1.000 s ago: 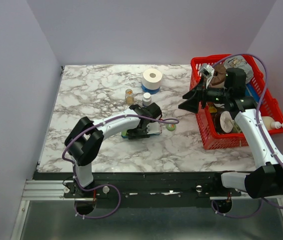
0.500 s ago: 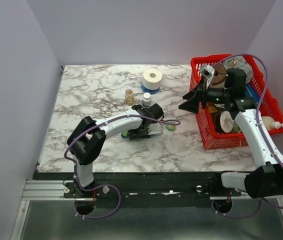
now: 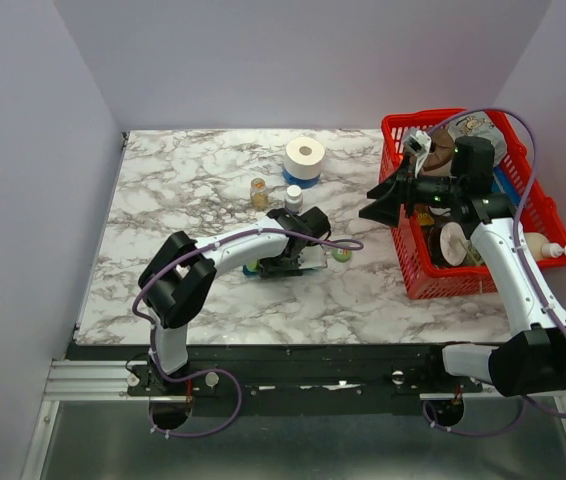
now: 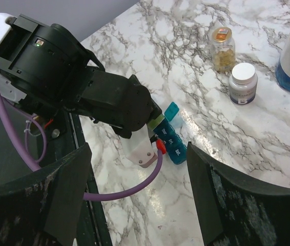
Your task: Sort the pills into containers
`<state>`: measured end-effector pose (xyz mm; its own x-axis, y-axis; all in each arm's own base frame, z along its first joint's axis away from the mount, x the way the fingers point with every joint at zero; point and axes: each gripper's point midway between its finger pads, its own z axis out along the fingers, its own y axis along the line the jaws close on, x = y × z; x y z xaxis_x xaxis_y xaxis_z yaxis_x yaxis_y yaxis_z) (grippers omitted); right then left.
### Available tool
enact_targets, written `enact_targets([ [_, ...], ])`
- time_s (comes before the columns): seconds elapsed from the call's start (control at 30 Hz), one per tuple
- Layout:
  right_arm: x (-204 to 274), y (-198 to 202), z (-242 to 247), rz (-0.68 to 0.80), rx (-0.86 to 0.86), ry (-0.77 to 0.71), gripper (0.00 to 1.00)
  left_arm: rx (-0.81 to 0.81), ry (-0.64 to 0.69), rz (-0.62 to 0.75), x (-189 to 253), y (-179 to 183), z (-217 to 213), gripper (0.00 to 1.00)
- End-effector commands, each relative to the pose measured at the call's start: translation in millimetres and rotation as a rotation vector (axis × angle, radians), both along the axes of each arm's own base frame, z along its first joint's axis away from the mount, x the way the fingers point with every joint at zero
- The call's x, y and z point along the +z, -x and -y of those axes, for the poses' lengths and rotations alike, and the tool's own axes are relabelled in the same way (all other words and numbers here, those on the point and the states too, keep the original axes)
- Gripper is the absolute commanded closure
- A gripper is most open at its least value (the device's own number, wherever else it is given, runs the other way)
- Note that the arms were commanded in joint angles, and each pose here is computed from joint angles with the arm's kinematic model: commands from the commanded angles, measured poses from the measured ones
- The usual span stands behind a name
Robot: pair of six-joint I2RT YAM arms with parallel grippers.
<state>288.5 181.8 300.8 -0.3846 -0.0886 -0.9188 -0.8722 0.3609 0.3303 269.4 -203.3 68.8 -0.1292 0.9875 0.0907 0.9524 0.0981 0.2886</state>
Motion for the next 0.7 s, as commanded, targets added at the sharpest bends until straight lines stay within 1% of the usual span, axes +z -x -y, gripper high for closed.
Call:
enact_targets([
  [0.0,2,4,0,0.002,0.019,-0.02,0.16,0.004,-0.029,0.019,6,-3,-4,1.0],
  [0.13,1,4,0,-0.004,0.024,-0.022,0.16,0.002,-0.029,0.034,10,-5,-5,1.0],
  [0.17,1,3,0,-0.004,0.021,-0.022,0.16,0.006,-0.008,0.021,11,-2,-2,1.0],
  [0.27,0,3,1,-0.005,0.02,-0.022,0.16,0.003,-0.021,0.024,8,-2,-5,1.0],
  [0.33,0,3,1,-0.004,0.02,-0.02,0.16,0.014,0.009,0.02,12,0,-1,1.0],
  [0.4,-1,3,0,-0.007,0.022,-0.021,0.16,0.015,0.005,0.027,9,-2,-4,1.0],
  [0.53,-2,1,2,-0.005,0.014,-0.017,0.16,0.046,0.051,0.023,4,2,-5,1.0],
  [0.67,-3,2,1,-0.01,0.016,-0.018,0.16,0.061,0.11,0.05,-7,4,-6,1.0],
])
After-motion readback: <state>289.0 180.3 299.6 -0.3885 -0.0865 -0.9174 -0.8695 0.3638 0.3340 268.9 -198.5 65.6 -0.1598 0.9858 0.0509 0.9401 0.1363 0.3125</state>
